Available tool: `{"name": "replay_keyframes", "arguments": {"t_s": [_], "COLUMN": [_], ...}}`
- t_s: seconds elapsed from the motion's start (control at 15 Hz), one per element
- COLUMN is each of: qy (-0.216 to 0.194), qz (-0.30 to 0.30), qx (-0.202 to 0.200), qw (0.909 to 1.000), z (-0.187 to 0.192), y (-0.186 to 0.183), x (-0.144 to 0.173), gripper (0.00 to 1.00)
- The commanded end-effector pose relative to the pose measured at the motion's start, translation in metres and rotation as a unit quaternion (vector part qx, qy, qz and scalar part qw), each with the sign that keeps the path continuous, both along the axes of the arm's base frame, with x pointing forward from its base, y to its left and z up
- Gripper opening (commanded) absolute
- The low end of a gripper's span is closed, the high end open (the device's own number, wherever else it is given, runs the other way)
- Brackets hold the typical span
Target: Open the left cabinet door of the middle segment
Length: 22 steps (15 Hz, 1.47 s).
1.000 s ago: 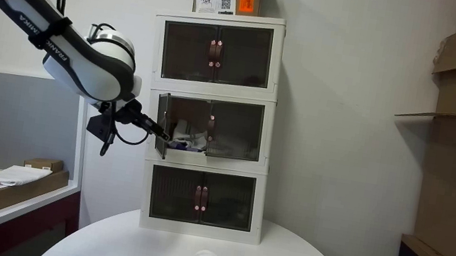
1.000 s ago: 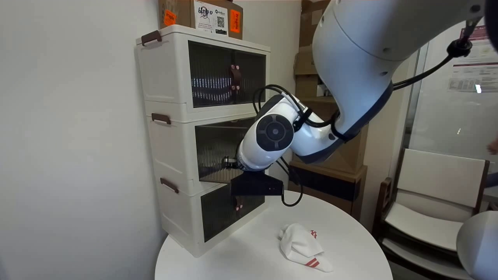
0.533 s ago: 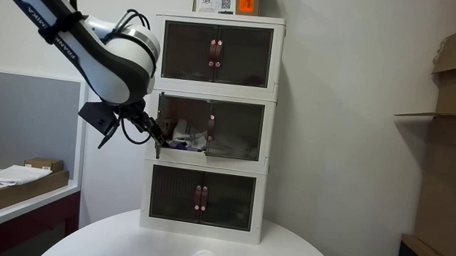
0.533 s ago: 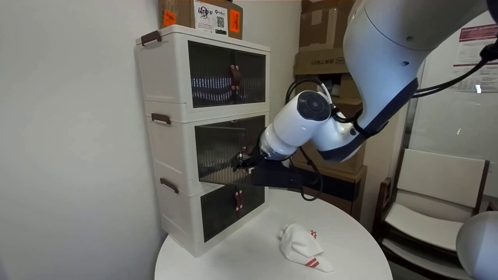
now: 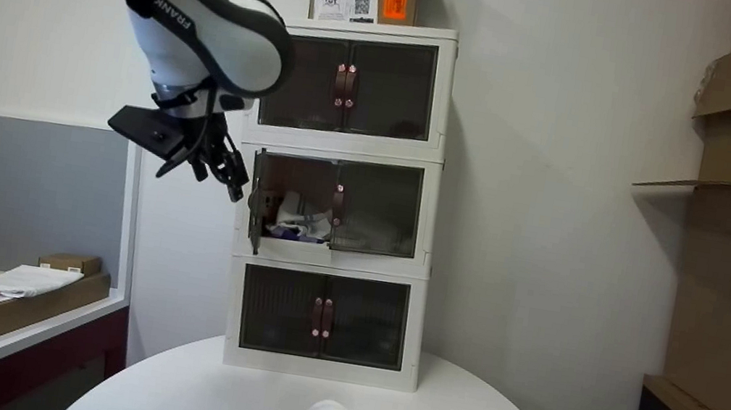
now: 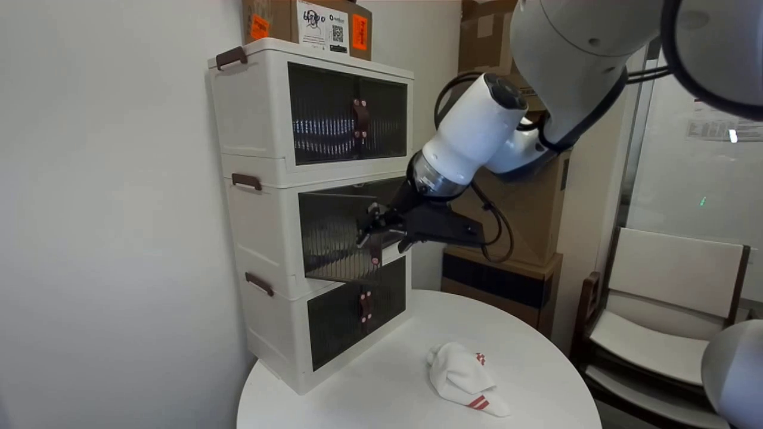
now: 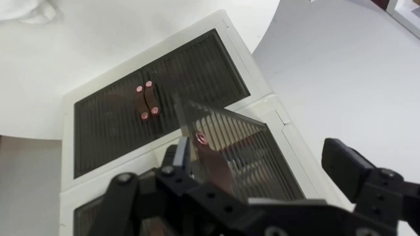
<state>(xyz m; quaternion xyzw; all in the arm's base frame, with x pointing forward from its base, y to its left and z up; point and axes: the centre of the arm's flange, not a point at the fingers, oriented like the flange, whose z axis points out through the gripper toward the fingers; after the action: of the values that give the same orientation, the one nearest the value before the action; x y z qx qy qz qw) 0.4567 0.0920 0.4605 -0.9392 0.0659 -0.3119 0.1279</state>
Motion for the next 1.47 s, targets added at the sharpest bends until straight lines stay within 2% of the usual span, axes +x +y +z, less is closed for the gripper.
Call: {"name": "replay_keyframes", "arguments": {"t_s": [0.0,0.2,0.47,0.67,1.0,1.4], "qy": [-0.024,-0.047,-0.068,-0.067,-0.033,0.046], "qz": [0.037,0.065,0.077,0.075,0.064,0.089], "qx": [-0.050,-0.082,-0.093,-0.103,-0.109,-0.104], "qw": [0.9978,0.9934,0.9903,0.9896,0.9914,0.9896], "z": [0.069,0.104,0.140,0.152,0.134,0.088], "y": [0.013,0.015,0.008,-0.004,-0.018,-0.012], "x": [0.025,0.035,0.049,0.060,0.088,0.097], "gripper": [1.00,1.00,1.00,1.00,1.00,1.00]}}
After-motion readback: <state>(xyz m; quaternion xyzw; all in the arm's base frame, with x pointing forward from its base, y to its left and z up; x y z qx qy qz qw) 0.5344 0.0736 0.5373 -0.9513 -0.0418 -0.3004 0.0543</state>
